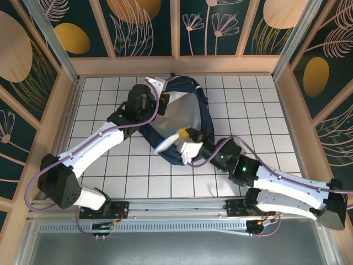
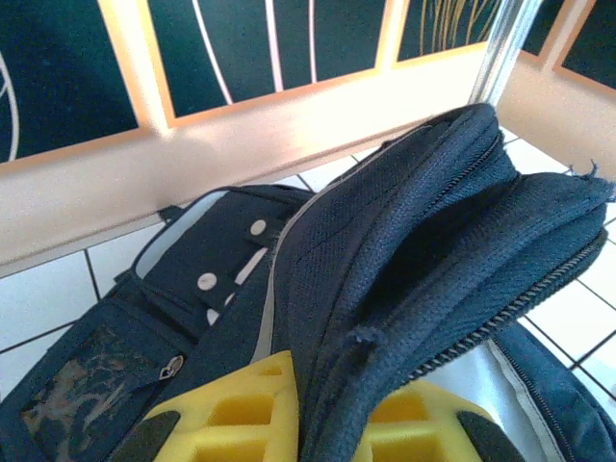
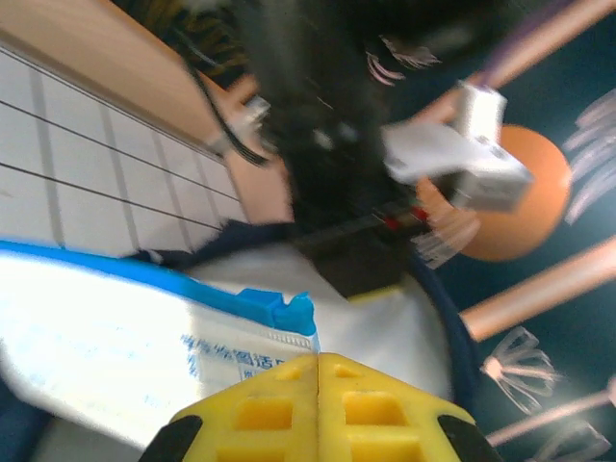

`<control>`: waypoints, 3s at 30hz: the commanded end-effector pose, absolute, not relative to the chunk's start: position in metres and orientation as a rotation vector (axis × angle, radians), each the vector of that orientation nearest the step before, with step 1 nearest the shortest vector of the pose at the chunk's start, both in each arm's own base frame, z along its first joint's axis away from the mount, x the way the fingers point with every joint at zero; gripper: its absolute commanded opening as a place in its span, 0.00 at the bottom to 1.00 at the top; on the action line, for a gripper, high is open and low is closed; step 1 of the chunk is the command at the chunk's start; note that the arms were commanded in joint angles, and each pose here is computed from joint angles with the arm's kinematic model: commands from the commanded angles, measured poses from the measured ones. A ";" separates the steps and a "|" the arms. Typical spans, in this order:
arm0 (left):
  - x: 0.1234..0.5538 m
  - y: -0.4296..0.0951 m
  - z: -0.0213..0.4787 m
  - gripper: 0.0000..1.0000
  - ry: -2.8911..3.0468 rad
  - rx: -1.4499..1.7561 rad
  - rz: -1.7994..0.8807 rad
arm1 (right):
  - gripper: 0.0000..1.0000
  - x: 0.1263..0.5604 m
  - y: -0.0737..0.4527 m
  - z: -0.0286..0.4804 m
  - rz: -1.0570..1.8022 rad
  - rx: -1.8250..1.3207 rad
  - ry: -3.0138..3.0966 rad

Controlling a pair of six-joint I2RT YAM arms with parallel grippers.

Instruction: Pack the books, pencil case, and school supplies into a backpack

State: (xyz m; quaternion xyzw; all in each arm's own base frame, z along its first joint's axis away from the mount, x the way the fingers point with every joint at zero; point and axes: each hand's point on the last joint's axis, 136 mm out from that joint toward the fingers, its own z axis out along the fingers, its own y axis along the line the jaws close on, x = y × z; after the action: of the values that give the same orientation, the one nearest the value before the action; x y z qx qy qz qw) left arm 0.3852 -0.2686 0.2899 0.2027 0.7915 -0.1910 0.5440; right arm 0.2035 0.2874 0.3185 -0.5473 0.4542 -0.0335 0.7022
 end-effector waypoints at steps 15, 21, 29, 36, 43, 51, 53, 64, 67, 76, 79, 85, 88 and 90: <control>0.382 -0.293 0.343 0.00 1.716 0.492 -0.636 | 0.00 0.315 0.265 0.221 -0.490 -1.217 1.270; 0.385 -0.293 0.340 0.00 1.756 0.473 -0.637 | 0.00 0.270 0.306 0.154 -0.364 -1.509 1.312; 0.386 -0.298 0.338 0.00 1.774 0.474 -0.668 | 0.16 0.236 0.363 0.133 0.109 -1.540 1.619; 0.387 -0.295 0.342 0.00 1.781 0.485 -0.636 | 0.42 0.243 0.352 0.181 0.518 -1.050 1.927; 0.385 -0.299 0.338 0.00 1.783 0.504 -0.651 | 0.53 0.233 0.301 0.219 0.863 -0.420 2.200; 0.386 -0.302 0.335 0.00 1.779 0.501 -0.672 | 0.53 0.211 0.290 0.192 1.046 -0.068 2.414; 0.385 -0.303 0.336 0.00 1.775 0.501 -0.685 | 0.54 0.214 0.272 0.172 0.964 0.066 2.508; 0.381 -0.303 0.336 0.00 1.776 0.510 -0.698 | 0.62 0.204 0.231 0.118 1.019 0.387 2.746; 0.380 -0.304 0.335 0.00 1.786 0.510 -0.707 | 0.62 0.199 0.238 0.108 1.094 0.438 2.765; 0.382 -0.307 0.336 0.00 1.785 0.504 -0.725 | 0.56 0.211 0.261 0.116 1.315 0.570 2.668; 0.382 -0.309 0.335 0.00 1.786 0.508 -0.736 | 0.46 0.218 0.268 0.127 1.343 0.551 2.632; 0.384 -0.311 0.335 0.00 1.791 0.513 -0.736 | 0.25 0.226 0.277 0.133 1.374 0.533 2.602; 0.385 -0.312 0.334 0.00 1.789 0.515 -0.735 | 0.23 0.238 0.282 0.134 1.360 0.491 2.559; 0.386 -0.314 0.333 0.00 1.792 0.518 -0.741 | 0.23 0.251 0.283 0.132 1.298 0.444 2.540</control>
State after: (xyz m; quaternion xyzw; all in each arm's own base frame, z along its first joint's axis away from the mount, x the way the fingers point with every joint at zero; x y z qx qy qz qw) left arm 0.3830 -0.2971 0.2738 0.2147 0.8099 -0.2569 0.4816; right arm 0.2268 0.2719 0.1148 0.1806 0.8793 0.4349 0.0715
